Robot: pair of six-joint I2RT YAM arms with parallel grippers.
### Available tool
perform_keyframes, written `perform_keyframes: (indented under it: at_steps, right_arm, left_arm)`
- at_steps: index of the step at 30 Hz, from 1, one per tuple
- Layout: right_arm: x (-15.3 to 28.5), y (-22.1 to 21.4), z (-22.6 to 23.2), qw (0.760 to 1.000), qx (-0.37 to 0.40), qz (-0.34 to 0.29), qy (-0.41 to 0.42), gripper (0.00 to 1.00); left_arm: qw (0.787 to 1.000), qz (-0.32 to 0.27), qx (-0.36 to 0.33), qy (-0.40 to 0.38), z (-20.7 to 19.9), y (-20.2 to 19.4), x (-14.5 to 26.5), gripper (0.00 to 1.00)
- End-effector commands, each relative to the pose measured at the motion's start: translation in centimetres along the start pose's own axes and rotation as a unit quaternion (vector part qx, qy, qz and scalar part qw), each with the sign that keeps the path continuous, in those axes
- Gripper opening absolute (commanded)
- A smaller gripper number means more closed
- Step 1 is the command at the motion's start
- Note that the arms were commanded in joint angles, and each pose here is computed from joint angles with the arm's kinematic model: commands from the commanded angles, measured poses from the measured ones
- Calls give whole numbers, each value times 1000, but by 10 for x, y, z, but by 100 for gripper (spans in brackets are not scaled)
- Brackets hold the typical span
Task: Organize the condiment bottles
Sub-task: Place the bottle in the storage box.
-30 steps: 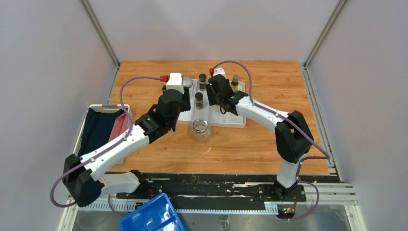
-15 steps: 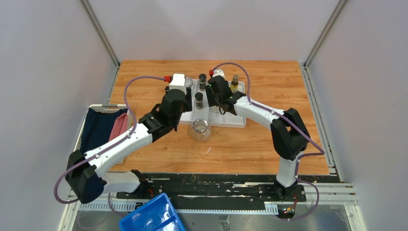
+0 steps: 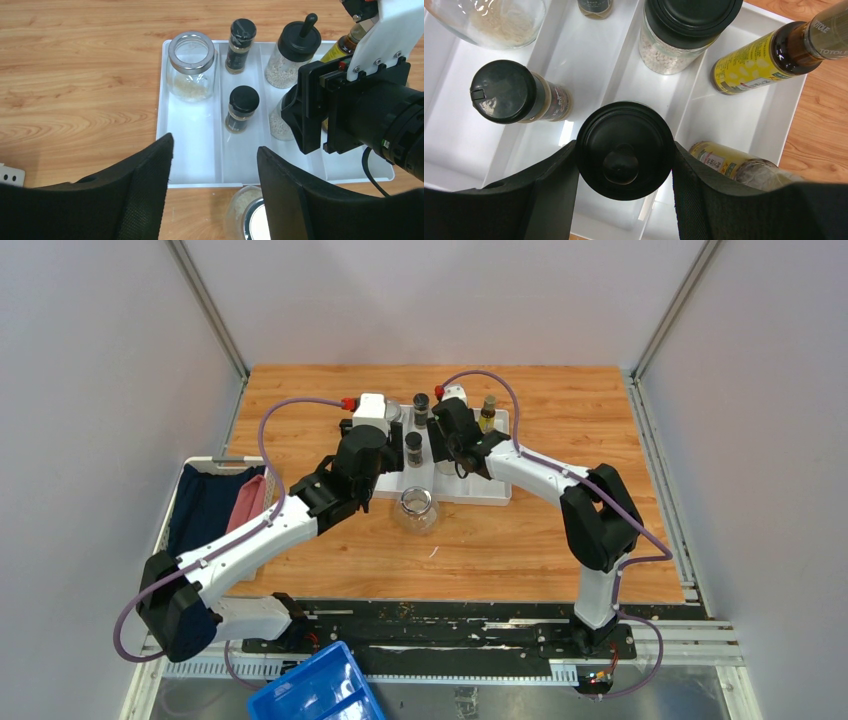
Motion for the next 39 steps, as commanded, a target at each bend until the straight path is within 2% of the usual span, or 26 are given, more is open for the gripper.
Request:
perform_keyframes:
  at_steps: [1, 3, 9, 12, 16, 27, 39]
  right_arm:
    - [-8, -5, -5, 1000, -9, 2, -19, 3]
    - [-9, -6, -6, 1000, -10, 4, -20, 8]
    - [-7, -5, -6, 1000, -9, 3, -19, 46]
    - [-6, -4, -7, 1000, -8, 1, -20, 57]
    - [-5, -5, -8, 1000, -6, 2, -21, 66]
    - [-5, -4, -8, 1000, -7, 3, -27, 75]
    - [4, 18, -10, 999, 1, -23, -26, 76]
  left_arm:
    - [1000, -2, 1, 8, -2, -6, -3, 70]
    - [1000, -1, 2, 8, -2, -7, -3, 73]
    - [1000, -3, 4, 10, -2, -7, -3, 73]
    - [1000, -2, 5, 9, -2, -7, -3, 74]
    - [1000, 0, 6, 8, -2, -8, -4, 73]
    - [1000, 0, 7, 8, -2, -9, -3, 73]
    - [1000, 1, 6, 15, 1, -10, -2, 73]
Point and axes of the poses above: each gripper's point midway between its finger pads, its own x axis back along the fingers, its own z axis along the line the jaws close on, y = z × x, the point moved 10 cm from there along x, back along the fingers, and after that the axes turned 2 degrees about x, right-handed, at the moved point
